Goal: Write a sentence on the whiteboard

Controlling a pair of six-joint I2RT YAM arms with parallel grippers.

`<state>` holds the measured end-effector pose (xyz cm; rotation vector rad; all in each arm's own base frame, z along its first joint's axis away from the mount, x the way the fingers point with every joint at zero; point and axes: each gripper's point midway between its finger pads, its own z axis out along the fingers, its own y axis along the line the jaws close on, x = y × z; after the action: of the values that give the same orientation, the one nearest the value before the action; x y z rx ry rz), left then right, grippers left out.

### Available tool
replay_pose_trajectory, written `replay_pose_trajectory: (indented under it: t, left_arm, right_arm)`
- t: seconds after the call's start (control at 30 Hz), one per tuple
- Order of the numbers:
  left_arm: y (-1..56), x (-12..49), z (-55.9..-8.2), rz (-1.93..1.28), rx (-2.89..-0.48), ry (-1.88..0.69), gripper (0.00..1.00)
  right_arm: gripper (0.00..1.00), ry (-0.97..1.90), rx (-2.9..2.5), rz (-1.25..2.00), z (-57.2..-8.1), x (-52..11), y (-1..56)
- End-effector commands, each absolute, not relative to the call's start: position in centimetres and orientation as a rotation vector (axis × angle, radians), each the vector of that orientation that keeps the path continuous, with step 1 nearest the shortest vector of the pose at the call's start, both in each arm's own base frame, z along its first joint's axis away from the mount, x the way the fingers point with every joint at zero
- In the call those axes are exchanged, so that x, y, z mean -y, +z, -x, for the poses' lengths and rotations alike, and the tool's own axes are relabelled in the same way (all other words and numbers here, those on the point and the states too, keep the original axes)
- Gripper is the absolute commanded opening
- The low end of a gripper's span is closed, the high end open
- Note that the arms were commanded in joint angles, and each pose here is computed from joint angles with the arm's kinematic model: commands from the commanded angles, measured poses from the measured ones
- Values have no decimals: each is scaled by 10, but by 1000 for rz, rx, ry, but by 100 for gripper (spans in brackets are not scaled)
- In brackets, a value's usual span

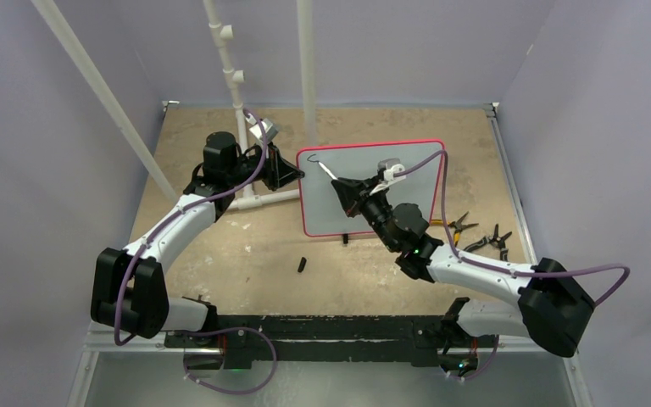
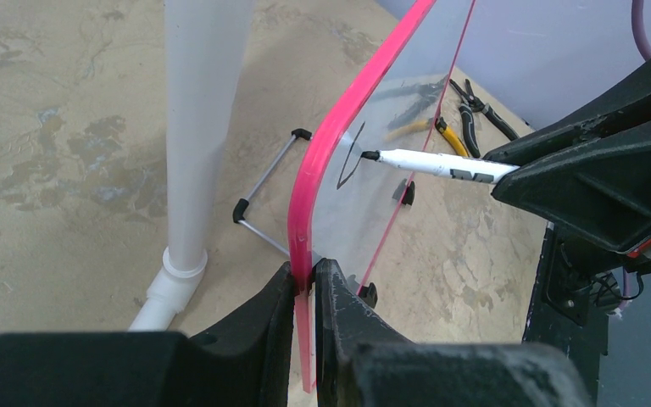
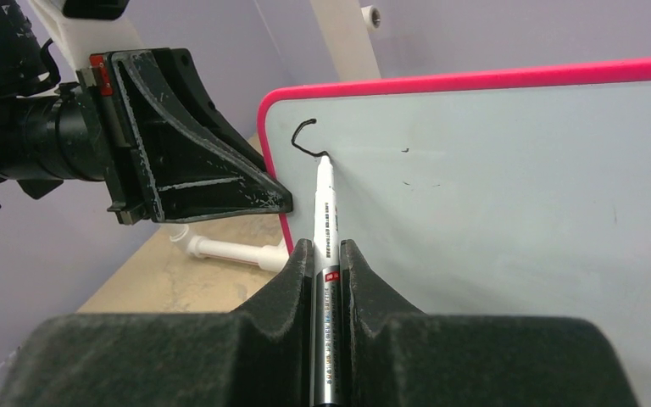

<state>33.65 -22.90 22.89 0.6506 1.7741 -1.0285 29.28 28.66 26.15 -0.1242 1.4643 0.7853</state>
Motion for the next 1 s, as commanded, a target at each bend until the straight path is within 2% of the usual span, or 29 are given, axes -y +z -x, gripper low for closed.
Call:
replay_pose_trajectory:
  t: [0.0,0.43,0.97]
  left_arm:
    - [233,228,-333,-672,-1752,-1010,0]
    - [234,228,-332,-673,-1749,-1009,0]
    - [236,227,-332,-671,-1744,-1002,0]
  right_arm:
    - [0,740,-1469,77,-298,-275,261]
    - [0,773,-1512,151,-284,-288,242]
    - [0,831,-1423,208,-279,-308,269]
